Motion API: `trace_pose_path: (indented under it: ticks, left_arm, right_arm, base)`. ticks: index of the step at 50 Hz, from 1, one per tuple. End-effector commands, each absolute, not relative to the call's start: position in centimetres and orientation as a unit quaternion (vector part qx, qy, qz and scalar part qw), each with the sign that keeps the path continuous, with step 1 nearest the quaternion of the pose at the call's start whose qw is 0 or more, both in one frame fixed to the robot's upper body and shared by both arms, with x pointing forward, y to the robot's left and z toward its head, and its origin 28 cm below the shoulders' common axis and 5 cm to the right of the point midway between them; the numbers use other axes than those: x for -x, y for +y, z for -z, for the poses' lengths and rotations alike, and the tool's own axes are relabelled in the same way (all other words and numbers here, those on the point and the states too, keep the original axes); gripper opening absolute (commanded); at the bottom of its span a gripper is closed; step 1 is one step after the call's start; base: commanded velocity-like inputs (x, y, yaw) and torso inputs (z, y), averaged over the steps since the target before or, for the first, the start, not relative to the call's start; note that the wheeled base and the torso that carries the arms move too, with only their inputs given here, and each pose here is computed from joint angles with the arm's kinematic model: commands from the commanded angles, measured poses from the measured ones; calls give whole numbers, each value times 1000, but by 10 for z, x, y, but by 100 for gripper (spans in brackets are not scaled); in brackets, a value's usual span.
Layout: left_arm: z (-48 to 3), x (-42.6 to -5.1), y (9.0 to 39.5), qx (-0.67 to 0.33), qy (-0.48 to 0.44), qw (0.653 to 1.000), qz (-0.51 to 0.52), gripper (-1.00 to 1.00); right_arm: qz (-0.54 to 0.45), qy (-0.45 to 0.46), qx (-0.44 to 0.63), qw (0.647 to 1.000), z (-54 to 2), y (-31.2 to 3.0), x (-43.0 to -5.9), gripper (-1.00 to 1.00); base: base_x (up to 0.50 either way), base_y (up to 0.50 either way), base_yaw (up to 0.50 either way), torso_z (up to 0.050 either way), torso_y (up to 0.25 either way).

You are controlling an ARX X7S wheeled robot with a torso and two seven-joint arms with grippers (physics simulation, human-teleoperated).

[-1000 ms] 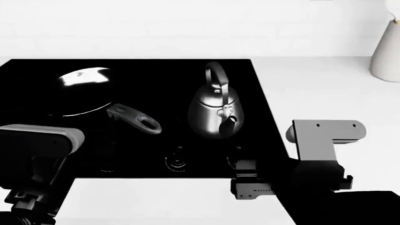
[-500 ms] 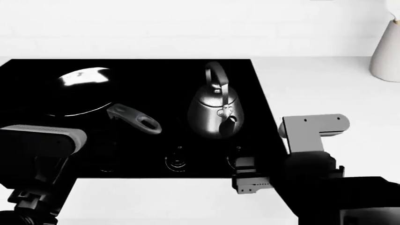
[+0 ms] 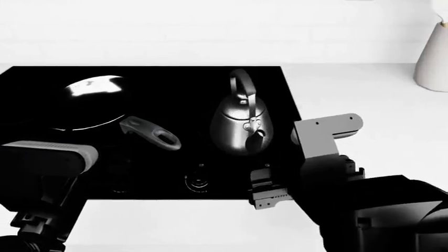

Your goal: Pick the kettle from the counter and place it on a stove burner. Then turn the burner on.

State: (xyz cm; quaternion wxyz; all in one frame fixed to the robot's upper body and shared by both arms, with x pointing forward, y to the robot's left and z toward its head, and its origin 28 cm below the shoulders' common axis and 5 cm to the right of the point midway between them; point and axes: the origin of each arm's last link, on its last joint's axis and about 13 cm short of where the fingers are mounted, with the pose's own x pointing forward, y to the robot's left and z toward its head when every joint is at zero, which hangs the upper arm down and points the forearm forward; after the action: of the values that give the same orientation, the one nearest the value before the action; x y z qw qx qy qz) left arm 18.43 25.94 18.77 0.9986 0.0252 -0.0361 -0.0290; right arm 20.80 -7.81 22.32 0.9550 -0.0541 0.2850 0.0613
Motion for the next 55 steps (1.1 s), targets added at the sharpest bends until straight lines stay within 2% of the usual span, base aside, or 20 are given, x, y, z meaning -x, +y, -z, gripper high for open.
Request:
trace_pose_path:
  ticks: [1, 21, 43, 44, 55]
  left_arm:
    - [-187, -184, 260, -24, -35, 999, 28, 100]
    - [-186, -186, 260, -25, -33, 999, 28, 100]
    - [-184, -186, 260, -24, -31, 999, 28, 100]
    - [-184, -186, 260, -24, -31, 999, 28, 100]
    - [-184, -186, 259, -19, -30, 999, 30, 100]
  right_arm:
    - [-84, 281, 57, 954, -221, -72, -216, 100]
    - [-85, 313, 56, 944, -210, -73, -220, 100]
    - [-92, 307, 60, 945, -205, -73, -222, 100]
    - [-93, 307, 61, 945, -205, -73, -222, -100]
    - [-103, 301, 71, 945, -205, -73, -222, -100]
  base:
    - [0, 0, 0, 0, 0]
    - [0, 0, 0, 0, 0]
    - [0, 0, 0, 0, 0]
    - [0, 0, 0, 0, 0]
    - [0, 0, 0, 0, 0]
